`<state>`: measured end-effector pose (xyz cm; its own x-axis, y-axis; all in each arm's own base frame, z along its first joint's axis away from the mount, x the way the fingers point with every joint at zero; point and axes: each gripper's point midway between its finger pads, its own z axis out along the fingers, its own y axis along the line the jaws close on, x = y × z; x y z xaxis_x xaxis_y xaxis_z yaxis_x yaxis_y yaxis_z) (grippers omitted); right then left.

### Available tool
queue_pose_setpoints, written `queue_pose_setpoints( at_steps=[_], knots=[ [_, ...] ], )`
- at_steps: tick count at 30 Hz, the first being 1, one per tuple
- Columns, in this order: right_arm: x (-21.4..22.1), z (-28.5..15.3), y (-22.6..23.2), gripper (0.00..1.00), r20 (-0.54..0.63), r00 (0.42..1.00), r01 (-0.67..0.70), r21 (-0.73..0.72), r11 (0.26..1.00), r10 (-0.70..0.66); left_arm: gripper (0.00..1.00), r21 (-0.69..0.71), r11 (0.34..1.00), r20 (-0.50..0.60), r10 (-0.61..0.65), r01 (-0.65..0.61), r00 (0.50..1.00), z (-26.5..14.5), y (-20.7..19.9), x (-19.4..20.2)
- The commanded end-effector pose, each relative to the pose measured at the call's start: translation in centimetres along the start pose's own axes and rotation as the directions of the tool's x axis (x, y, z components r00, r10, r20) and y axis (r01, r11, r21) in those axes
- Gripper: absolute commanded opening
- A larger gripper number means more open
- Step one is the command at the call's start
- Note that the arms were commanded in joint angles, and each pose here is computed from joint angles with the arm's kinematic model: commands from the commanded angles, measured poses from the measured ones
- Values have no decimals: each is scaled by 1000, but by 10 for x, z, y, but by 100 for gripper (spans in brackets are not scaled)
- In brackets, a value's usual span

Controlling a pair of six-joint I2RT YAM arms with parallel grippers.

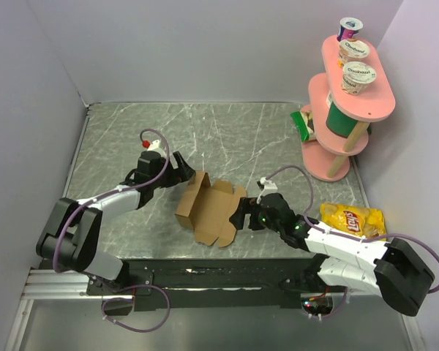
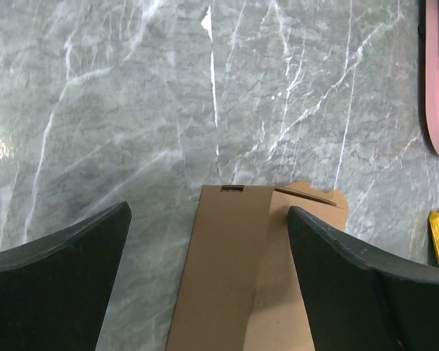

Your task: Fold the paper box

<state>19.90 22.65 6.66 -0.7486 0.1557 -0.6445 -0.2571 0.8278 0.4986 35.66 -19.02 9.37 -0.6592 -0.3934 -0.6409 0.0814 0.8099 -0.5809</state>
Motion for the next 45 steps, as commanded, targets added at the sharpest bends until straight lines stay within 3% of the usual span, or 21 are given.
queue_pose_setpoints(
  at_steps=[1,9,19,27,33,40,45],
  knots=[
    [-10,4,8,96,27,999,-17,-21,1000,17,95,75,996,67,45,-50,997,5,-25,-24],
    [-10,5,9,96,21,1000,-10,-26,1000,11,95,87,994,86,54,-61,995,10,-33,-32],
    [-9,7,8,96,9,1000,-9,-16,1000,9,95,89,991,25,97,-99,995,26,-38,-5],
    [-8,9,7,96,4,1000,-8,-9,1000,8,95,-40,985,-36,165,-166,986,41,-21,20],
    [-8,7,6,95,9,1000,-10,-5,1000,10,95,-140,959,-21,245,-245,969,40,-12,20],
    [-8,7,4,95,15,1000,-14,2,1000,14,96,-232,886,-28,407,-402,913,34,-7,31],
    [-7,7,3,95,15,1000,-17,7,1000,17,97,-285,847,-37,459,-449,888,31,-1,41]
  ],
)
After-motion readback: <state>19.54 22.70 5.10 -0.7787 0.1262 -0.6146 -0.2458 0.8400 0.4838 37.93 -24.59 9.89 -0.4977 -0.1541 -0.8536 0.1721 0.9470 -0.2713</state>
